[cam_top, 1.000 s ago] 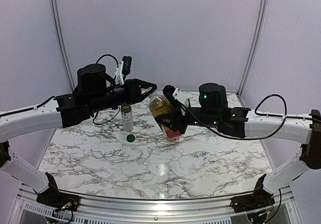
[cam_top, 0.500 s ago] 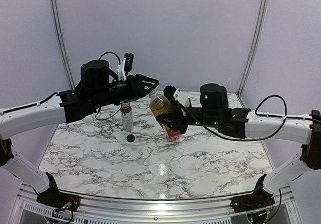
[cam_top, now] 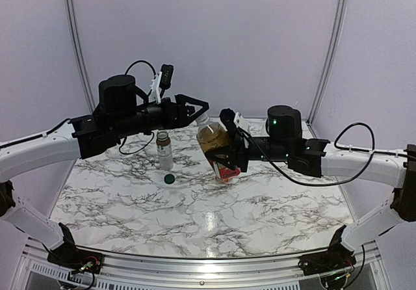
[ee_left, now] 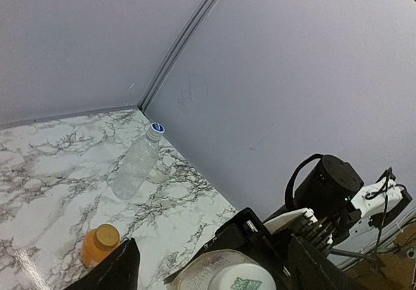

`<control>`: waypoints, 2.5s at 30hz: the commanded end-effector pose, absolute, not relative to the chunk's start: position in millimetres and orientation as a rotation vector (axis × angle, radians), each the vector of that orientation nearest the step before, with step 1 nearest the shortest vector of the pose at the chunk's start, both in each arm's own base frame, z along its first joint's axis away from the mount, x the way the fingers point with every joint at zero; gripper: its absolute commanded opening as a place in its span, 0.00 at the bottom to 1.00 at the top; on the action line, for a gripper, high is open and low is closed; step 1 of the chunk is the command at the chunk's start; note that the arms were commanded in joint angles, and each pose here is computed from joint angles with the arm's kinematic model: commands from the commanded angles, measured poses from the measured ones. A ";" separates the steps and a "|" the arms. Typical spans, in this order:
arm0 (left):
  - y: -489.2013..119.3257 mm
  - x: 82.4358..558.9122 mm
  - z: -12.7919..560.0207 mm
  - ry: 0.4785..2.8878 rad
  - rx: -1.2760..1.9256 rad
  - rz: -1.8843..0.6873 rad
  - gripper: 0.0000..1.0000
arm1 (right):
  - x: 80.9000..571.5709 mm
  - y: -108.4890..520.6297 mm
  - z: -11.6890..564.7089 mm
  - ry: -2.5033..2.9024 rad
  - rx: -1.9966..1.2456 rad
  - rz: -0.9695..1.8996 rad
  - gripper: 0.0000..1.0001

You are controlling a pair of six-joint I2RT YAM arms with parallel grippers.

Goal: Unscrew the bottle caps
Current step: Unscrew the bottle cap from the plastic bottle.

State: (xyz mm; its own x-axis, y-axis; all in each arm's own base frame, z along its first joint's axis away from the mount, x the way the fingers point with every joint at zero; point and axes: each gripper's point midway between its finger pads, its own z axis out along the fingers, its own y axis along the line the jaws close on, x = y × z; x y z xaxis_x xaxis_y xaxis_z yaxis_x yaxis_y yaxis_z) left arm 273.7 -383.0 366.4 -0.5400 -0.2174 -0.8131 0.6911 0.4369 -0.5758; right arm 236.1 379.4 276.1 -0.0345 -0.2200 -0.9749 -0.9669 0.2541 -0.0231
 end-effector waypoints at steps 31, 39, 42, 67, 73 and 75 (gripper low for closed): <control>-387.3 175.2 403.4 1.194 1.237 -1.471 0.64 | 163.4 387.4 308.1 1.236 -1.418 1.437 0.41; -387.1 175.1 392.6 1.210 1.238 -1.475 0.56 | 164.3 387.3 310.1 1.234 -1.415 1.433 0.41; -386.8 175.0 390.8 1.214 1.236 -1.477 0.55 | 164.7 387.1 311.4 1.231 -1.413 1.430 0.41; -389.6 186.1 385.7 1.290 1.159 -1.488 0.26 | 182.0 386.0 306.6 1.316 -1.349 1.354 0.40; -387.0 218.9 390.2 1.439 0.894 -1.427 0.21 | 230.8 380.2 298.0 1.487 -1.180 1.060 0.40; -385.9 232.4 392.5 1.490 0.763 -1.395 0.20 | 243.5 376.0 296.2 1.521 -1.125 0.985 0.40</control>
State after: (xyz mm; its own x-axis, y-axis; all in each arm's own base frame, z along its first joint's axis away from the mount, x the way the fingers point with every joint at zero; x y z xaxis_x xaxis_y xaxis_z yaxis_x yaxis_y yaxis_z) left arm 213.3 -388.4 379.8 -0.3020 -0.0364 -0.9526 0.9529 0.0191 -0.3028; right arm 196.7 386.2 284.4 -0.1251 -0.1792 -0.9758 -0.9911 -0.0231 0.1313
